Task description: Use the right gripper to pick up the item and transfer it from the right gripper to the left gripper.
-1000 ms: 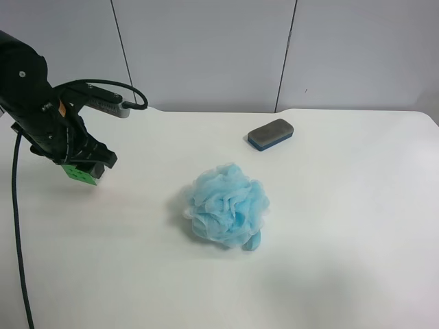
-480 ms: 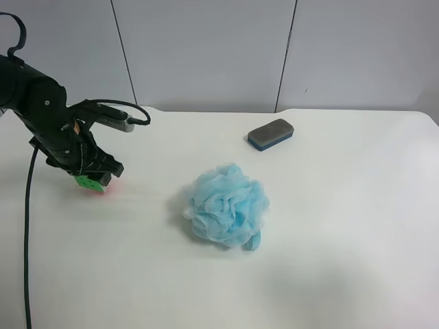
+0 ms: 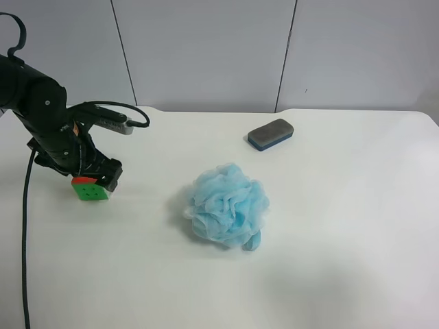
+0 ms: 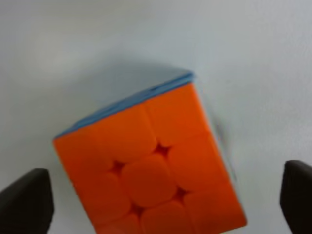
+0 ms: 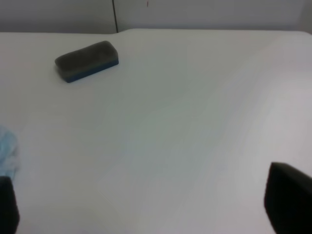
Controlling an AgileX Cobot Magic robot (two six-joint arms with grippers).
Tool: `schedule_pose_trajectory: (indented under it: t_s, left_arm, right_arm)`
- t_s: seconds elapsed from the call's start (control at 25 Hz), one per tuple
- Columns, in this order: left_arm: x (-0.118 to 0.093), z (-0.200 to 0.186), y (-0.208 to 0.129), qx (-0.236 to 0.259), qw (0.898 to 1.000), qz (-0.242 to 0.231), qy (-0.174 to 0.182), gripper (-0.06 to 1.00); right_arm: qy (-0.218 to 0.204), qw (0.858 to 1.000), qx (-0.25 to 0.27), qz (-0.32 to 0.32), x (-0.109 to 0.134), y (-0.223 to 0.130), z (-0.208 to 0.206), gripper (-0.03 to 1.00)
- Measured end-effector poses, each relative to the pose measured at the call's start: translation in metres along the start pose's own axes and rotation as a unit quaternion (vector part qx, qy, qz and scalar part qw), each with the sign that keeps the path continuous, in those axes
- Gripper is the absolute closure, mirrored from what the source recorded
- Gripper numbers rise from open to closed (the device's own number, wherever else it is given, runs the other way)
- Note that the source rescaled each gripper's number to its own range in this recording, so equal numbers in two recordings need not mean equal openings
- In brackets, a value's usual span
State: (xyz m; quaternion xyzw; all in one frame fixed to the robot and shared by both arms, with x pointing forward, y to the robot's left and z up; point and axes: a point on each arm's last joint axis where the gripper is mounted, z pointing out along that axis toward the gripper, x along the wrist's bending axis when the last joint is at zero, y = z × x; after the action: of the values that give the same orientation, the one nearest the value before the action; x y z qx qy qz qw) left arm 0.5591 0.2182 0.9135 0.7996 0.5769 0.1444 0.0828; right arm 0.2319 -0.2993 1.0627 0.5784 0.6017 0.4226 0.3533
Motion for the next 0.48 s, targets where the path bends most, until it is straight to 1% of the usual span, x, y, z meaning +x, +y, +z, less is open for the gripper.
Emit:
schedule_pose_trajectory:
  t_s: [0.04,0.08,0.12,0.2,0.32,0.48]
  left_arm:
    - [0.000,0.000,0.000,0.000,1.000,0.000,0.000,0.08]
    - [0.000,0.000,0.000,0.000,1.000,0.000,0.000,0.02]
    - [0.000,0.000,0.000,0.000,1.000,0.000,0.000,-0.01]
    - [0.000,0.000,0.000,0.000,1.000,0.002,0.001,-0.04]
    - [0.002,-0.007,-0.001,0.015,1.000,0.006,0.007,-0.04]
    - [0.011,-0.041,0.011,0.036,0.999,-0.005,0.028,-0.04]
  right_arm:
    - [0.000,1.000,0.000,0.000,0.000,0.000,0.000,-0.03]
    - [0.000,1.000,0.000,0.000,0.000,0.000,0.000,-0.03]
    - [0.000,1.000,0.000,0.000,0.000,0.000,0.000,-0.03]
    - [0.000,1.000,0.000,0.000,0.000,0.000,0.000,-0.03]
    - [0.000,1.000,0.000,0.000,0.000,0.000,0.000,-0.03]
    - [0.000,1.000,0.000,0.000,0.000,0.000,0.000,-0.03]
